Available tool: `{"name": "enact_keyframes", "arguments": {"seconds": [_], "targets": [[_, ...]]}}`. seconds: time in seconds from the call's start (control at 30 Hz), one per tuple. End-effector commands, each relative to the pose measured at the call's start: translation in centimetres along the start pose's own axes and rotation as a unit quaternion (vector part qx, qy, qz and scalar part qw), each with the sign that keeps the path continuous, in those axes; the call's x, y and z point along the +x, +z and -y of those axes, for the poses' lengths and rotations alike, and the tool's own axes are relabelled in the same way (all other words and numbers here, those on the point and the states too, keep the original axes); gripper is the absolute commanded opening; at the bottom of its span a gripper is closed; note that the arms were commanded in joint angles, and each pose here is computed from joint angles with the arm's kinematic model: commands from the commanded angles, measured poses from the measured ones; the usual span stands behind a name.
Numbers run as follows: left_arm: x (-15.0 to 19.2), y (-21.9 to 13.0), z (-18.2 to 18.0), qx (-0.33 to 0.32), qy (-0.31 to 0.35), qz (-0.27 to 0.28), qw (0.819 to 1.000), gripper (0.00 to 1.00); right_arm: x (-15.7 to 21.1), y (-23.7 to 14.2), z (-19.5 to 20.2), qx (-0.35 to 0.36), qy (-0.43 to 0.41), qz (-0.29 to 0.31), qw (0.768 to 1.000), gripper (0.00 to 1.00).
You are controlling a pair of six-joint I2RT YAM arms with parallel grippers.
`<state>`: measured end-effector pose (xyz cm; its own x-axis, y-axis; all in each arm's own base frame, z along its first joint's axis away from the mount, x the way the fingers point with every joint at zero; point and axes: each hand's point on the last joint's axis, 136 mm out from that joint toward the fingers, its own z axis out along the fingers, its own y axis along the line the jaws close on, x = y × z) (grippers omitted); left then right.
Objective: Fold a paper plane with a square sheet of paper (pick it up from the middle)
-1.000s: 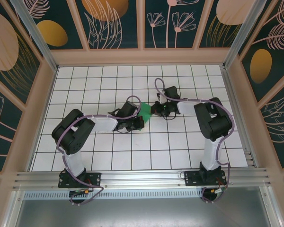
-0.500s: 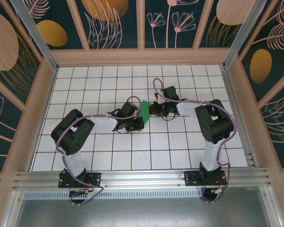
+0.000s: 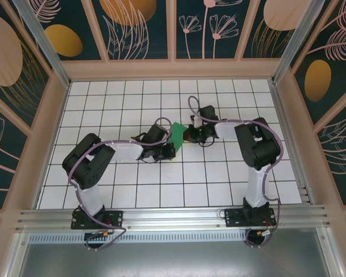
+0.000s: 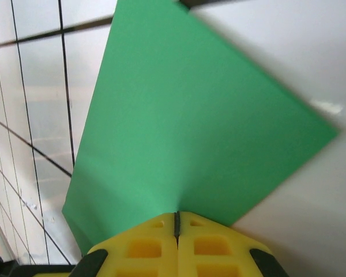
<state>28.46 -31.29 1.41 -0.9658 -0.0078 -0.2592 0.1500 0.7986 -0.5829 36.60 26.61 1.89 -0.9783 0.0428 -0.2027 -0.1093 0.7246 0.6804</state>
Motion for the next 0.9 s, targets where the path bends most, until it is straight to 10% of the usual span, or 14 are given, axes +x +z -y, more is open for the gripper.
{"name": "enact_keyframes", "arguments": {"seconds": [0.0, 0.5, 0.7, 0.87], "targets": [[4.3, 0.4, -3.2, -0.045, -0.023, -0.071, 0.996, 0.00, -3.4, -0.9, 5.0, 0.074, 0.044, 0.054, 0.995, 0.00], [1.0, -0.4, -0.5, -0.019, -0.007, -0.025, 0.999, 0.00, -7.9, -4.3, 2.2, 0.066, 0.028, 0.126, 0.989, 0.00], [-5.5, -4.8, 2.4, 0.015, -0.023, 0.084, 0.996, 0.28, -3.8, -3.5, -1.1, 0.073, 0.009, 0.112, 0.991, 0.00], [-7.5, -9.0, -3.6, -0.047, -0.090, 0.155, 0.983, 0.40, 0.5, -0.1, -3.9, 0.066, -0.011, 0.058, 0.996, 0.07]]}}
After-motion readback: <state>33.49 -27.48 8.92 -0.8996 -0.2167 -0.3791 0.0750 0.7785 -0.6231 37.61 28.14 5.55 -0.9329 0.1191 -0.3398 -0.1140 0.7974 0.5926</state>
